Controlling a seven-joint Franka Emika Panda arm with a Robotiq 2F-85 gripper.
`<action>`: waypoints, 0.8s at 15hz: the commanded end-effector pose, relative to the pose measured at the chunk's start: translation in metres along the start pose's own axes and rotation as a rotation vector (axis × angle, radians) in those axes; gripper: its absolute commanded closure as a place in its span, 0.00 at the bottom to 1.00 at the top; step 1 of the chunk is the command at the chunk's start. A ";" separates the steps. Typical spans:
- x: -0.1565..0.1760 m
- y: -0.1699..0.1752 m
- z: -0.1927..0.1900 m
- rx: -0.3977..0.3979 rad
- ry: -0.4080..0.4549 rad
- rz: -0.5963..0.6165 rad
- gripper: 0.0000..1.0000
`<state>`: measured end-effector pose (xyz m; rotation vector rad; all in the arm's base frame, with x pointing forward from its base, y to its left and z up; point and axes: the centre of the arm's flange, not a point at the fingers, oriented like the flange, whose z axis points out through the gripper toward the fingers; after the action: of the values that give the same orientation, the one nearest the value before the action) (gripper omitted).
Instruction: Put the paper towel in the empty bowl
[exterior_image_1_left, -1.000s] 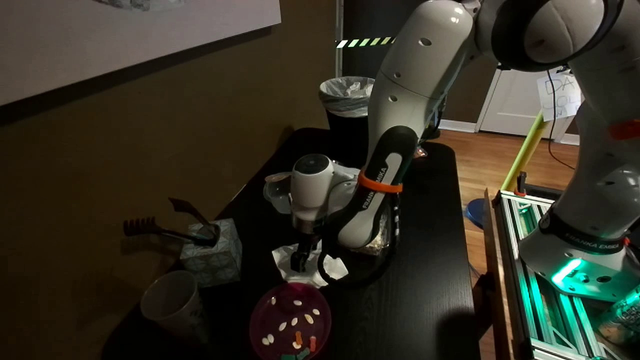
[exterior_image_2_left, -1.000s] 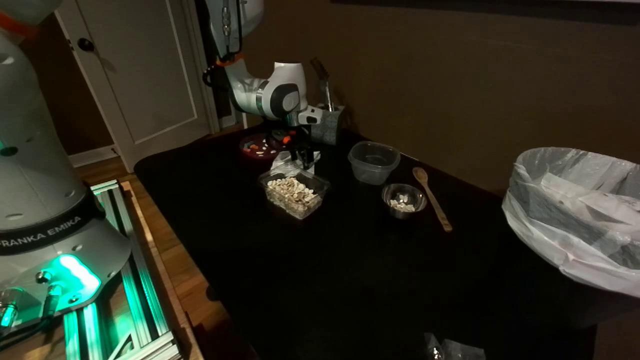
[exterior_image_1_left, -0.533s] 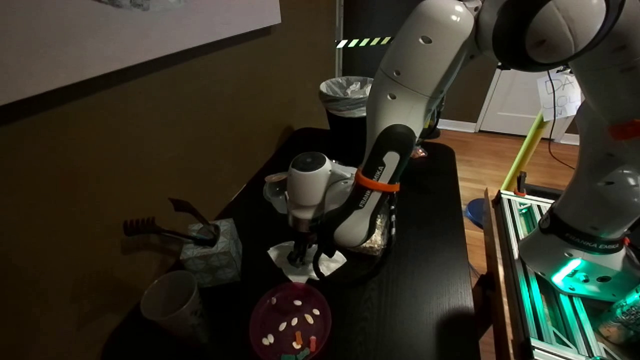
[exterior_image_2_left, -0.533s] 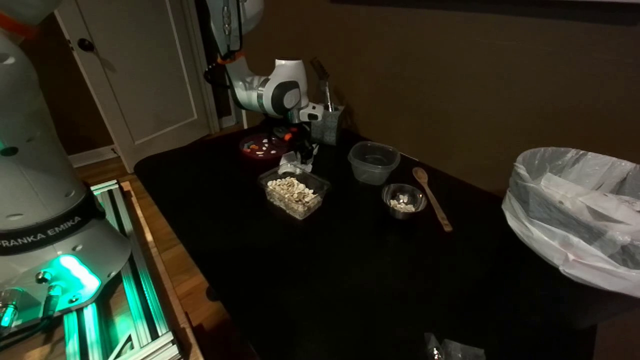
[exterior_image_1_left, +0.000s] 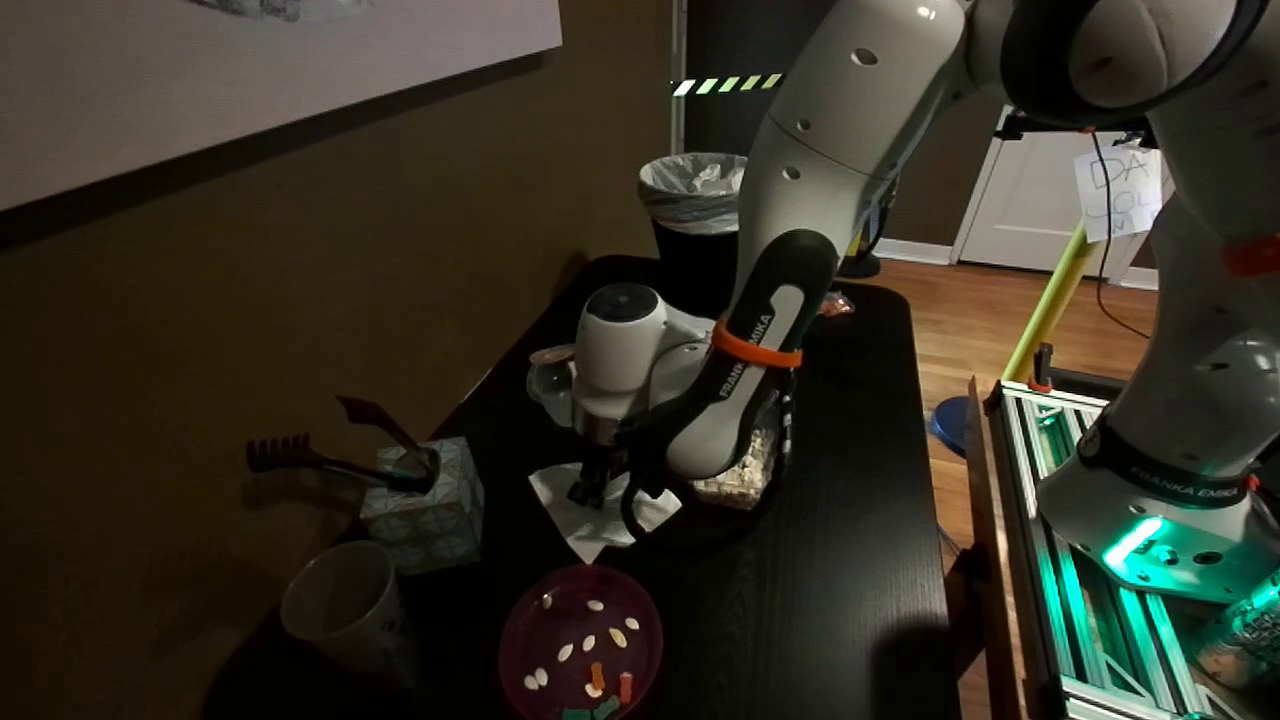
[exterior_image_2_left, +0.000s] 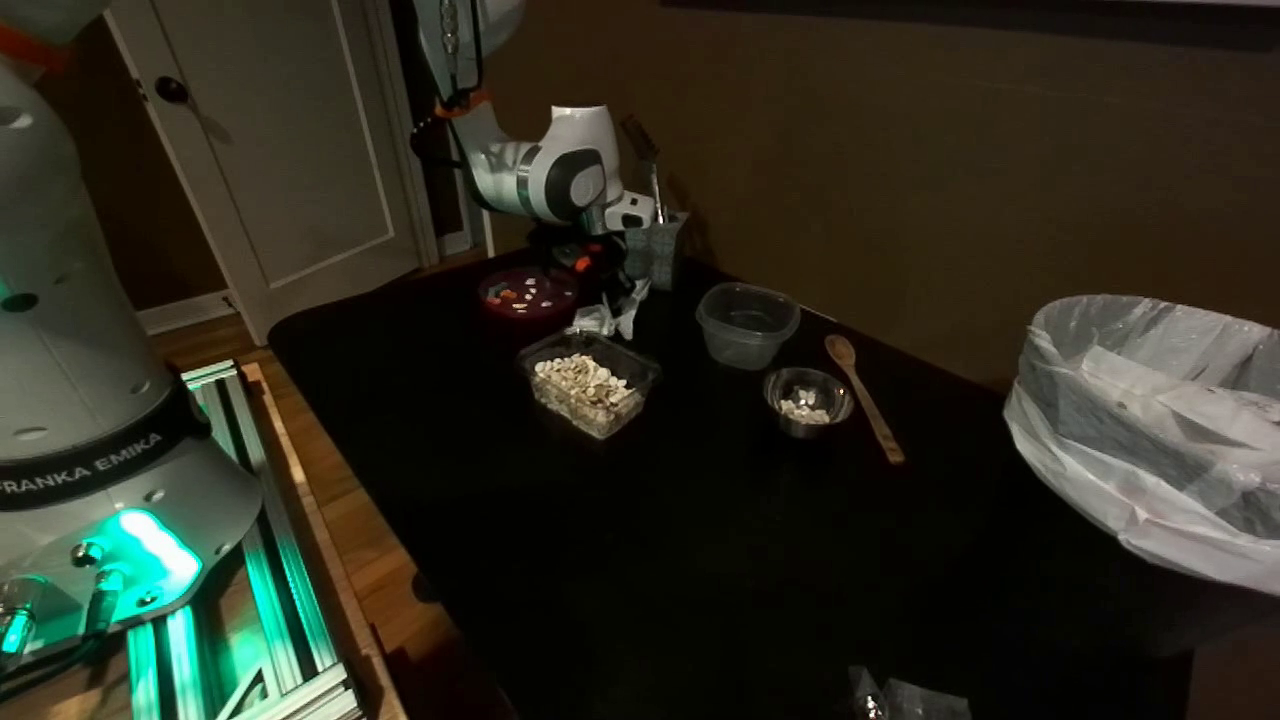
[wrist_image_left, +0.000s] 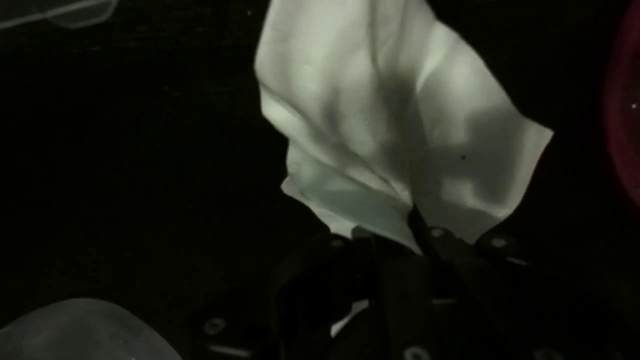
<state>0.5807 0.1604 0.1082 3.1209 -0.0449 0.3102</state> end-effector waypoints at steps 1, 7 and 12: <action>-0.013 0.009 -0.041 0.031 0.091 0.041 0.99; 0.006 0.023 -0.064 0.069 0.181 0.104 0.96; 0.010 0.036 -0.091 0.123 0.247 0.204 0.99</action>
<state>0.5671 0.1336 0.1870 3.1603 -0.2451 0.6219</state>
